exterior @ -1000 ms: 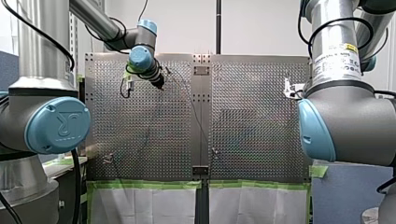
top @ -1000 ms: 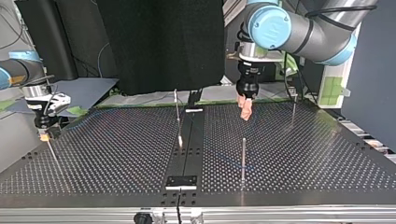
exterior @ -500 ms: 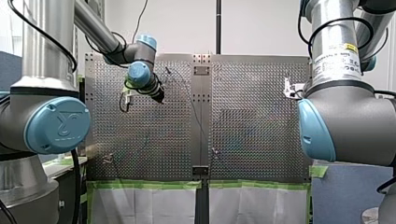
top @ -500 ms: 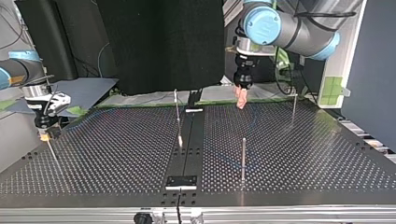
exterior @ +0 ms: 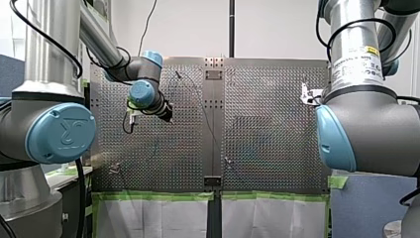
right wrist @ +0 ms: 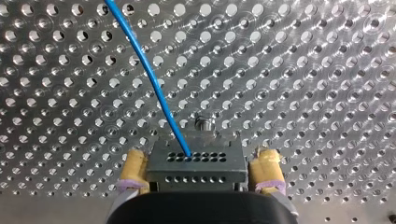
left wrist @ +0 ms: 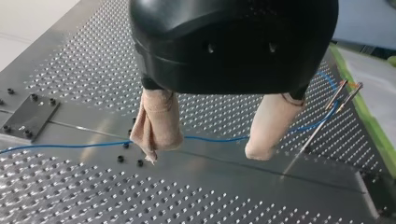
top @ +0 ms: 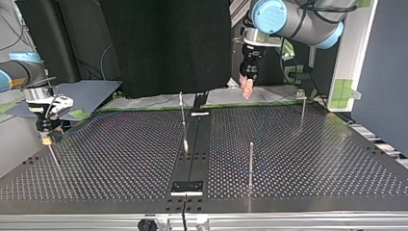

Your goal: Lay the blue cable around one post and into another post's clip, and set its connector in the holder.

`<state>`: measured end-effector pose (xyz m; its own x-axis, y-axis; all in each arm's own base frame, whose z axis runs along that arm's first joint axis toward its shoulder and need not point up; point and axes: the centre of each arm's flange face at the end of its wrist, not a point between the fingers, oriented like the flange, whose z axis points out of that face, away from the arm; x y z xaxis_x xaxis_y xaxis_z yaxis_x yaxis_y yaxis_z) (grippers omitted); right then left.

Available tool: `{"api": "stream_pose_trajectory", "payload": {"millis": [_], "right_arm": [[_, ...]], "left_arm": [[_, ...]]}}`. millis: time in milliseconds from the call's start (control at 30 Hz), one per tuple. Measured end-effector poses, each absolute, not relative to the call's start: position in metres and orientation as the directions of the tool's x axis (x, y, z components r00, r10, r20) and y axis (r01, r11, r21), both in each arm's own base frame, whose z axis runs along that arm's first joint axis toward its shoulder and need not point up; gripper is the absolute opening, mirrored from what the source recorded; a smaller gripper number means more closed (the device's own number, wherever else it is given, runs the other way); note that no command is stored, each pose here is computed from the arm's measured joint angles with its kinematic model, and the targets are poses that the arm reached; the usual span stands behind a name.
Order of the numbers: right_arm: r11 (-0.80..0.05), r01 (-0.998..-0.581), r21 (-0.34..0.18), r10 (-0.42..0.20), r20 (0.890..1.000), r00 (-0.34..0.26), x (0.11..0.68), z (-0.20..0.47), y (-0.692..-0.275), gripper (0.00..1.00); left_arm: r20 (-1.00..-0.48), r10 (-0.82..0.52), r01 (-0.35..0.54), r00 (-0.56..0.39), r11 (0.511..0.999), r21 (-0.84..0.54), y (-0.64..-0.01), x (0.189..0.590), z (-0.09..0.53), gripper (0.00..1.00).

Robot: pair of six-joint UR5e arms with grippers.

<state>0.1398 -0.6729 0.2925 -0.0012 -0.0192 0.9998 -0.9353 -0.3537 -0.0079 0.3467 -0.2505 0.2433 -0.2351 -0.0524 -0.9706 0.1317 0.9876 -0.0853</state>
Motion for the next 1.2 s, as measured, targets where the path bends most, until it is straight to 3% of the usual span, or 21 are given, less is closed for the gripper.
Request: {"api": "stream_pose_trajectory", "payload": {"millis": [500,1200], "right_arm": [[-0.355,-0.935,-0.009,-0.022,1.0,-0.001,0.14,0.292,-0.673,0.99],[-0.357,-0.934,-0.011,-0.027,1.0,-0.002,0.141,0.292,-0.672,0.99]], "left_arm": [[-0.969,-0.067,0.155,-0.237,0.982,-0.106,-0.243,0.318,0.205,1.0],[-0.983,-0.153,0.153,-0.099,0.974,-0.167,-0.246,0.33,0.213,1.0]]}}
